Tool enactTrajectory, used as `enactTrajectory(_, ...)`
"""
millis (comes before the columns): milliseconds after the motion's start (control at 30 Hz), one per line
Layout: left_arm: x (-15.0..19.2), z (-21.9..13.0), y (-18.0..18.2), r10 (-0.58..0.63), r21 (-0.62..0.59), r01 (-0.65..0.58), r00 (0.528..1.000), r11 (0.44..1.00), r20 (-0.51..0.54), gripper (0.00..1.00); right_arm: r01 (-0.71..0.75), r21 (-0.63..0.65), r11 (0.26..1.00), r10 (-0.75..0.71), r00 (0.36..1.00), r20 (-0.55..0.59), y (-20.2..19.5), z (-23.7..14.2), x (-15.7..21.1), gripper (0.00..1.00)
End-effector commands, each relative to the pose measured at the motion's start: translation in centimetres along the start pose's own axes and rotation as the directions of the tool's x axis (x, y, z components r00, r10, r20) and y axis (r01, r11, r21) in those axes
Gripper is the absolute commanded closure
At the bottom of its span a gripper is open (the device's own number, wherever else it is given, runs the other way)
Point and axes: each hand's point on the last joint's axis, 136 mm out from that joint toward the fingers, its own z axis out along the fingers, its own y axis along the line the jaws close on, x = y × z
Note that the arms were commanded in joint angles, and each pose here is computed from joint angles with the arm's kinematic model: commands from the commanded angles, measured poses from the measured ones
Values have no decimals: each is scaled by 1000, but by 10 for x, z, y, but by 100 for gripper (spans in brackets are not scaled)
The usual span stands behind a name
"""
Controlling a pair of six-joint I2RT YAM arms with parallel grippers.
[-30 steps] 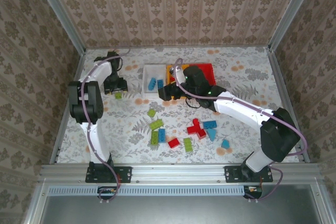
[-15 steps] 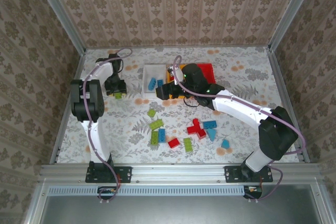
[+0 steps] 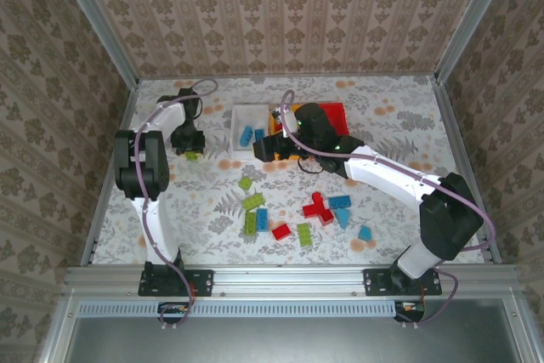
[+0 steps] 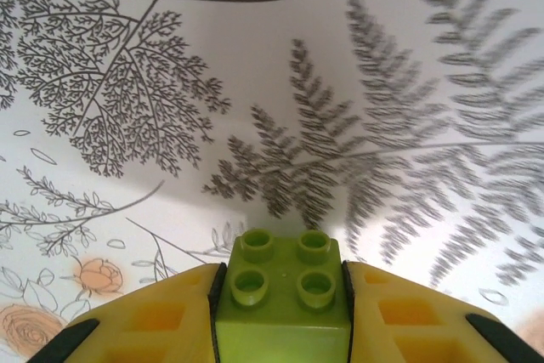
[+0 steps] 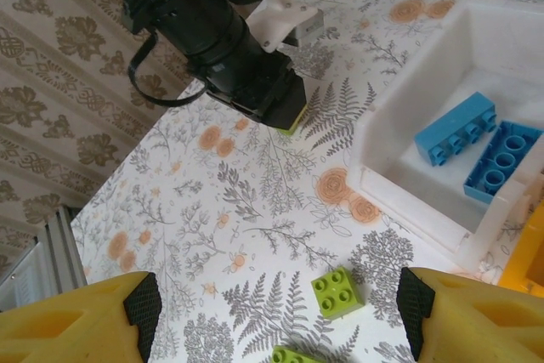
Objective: Sort the legos into containers by color
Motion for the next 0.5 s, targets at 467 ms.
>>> enactTrajectory(467,-8,-207,-237,162,306,-310,891,900,424,70,-140,541,829,10,972,236,-92,-156,-28,26)
